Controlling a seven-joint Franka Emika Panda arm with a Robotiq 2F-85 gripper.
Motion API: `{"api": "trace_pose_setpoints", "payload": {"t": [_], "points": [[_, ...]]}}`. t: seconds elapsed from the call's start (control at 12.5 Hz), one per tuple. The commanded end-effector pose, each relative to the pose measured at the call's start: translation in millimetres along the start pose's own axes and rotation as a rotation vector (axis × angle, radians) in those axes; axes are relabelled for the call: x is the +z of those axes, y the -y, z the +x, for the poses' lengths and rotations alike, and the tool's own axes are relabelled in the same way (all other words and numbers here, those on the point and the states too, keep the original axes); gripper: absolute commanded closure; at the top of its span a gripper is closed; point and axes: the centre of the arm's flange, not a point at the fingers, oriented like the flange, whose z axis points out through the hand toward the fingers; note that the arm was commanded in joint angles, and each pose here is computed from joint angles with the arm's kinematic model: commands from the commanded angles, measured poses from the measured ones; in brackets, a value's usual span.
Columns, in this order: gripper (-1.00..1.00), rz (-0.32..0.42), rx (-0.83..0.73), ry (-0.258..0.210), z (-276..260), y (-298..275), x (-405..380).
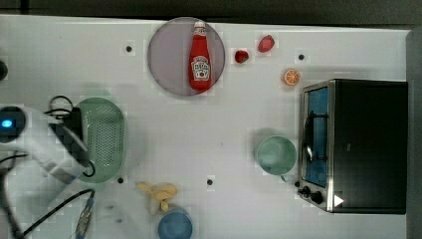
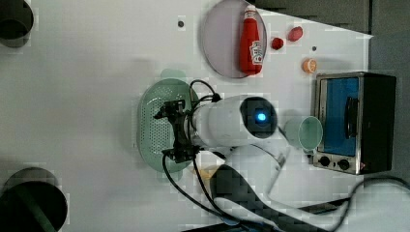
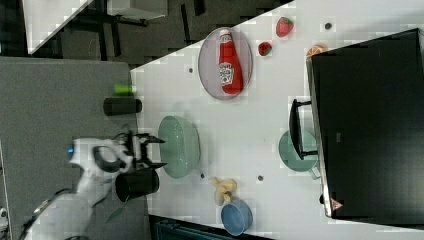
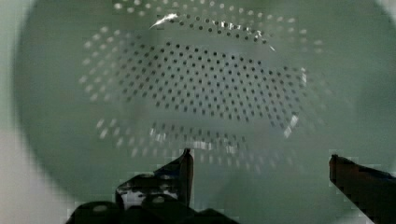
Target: Drag strainer left to right.
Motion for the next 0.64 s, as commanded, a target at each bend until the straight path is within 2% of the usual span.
{"api": "trace_pose_setpoints", "payload": {"t": [0.08, 0.48, 0.64], "points": [[-1.0, 0.054, 0.107, 0.01, 42, 17, 22], [-1.0, 0.049, 0.139, -0.033, 88, 9, 53], [-1.0, 0.053, 0.15, -0.034, 100, 5, 58]]}}
